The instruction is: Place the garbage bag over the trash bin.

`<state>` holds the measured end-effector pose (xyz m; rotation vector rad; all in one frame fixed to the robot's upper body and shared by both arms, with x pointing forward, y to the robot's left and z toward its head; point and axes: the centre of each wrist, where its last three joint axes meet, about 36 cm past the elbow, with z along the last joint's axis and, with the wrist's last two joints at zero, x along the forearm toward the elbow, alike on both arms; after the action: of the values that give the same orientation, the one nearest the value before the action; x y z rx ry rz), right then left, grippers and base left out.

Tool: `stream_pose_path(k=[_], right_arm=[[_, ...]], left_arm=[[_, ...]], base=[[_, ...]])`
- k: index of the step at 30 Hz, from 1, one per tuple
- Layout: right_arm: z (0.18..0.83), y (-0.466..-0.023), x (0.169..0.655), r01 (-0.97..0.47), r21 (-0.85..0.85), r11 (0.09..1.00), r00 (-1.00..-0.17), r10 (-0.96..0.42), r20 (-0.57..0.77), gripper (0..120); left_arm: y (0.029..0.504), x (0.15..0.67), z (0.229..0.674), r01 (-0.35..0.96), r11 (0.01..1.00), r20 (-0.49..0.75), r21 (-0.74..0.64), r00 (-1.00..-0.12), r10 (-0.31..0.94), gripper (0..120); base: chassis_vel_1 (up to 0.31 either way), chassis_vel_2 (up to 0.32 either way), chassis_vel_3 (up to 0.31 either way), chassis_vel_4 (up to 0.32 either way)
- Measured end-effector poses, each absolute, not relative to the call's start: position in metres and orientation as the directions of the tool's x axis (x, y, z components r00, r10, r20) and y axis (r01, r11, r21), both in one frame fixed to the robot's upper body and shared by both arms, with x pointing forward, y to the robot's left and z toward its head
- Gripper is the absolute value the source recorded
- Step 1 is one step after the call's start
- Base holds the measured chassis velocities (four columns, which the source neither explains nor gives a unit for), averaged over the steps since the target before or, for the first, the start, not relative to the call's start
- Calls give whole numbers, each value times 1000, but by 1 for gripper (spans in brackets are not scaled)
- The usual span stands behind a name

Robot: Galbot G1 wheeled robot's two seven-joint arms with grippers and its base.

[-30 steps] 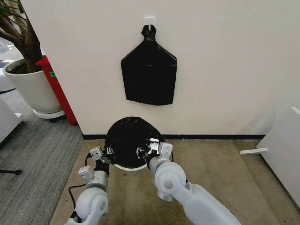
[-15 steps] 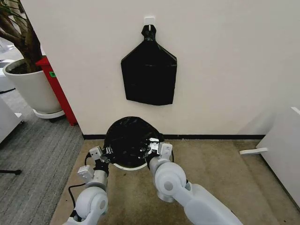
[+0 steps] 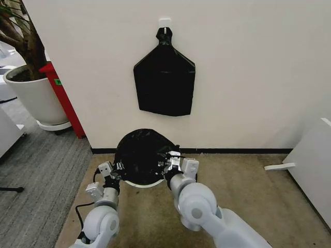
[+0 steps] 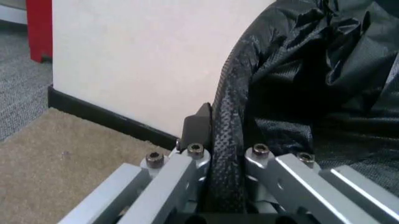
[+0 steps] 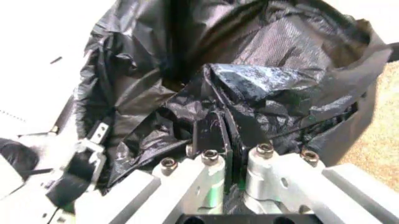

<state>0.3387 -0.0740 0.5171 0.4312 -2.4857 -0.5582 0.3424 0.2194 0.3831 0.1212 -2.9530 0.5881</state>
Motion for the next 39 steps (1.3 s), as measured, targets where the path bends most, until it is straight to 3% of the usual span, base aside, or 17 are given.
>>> stream_pose_path(k=[11,25,28,34,39], right_arm=[[508,-107,310,-176,440,880,-800,-389,457,0],[469,-101,264,-191,389,901,-759,-387,523,0],[465,-101,266,-206,348,915,-777,-369,511,0],[499,-120,309,-304,159,939,-891,-339,302,1],[538,-118,344,-389,55,920,-883,-389,263,21]], left_arm=[[222,345,387,-112,918,131,-381,-989,-66,3],[223,346,393,-121,909,121,-398,-990,-79,3],[223,346,393,-122,909,122,-398,-989,-79,3],[225,343,390,-120,916,126,-384,-989,-77,3],[221,344,382,-109,926,121,-361,-990,-70,3]], base=[[0,0,0,0],[0,0,0,0],[0,0,0,0],[0,0,0,0],[0,0,0,0]])
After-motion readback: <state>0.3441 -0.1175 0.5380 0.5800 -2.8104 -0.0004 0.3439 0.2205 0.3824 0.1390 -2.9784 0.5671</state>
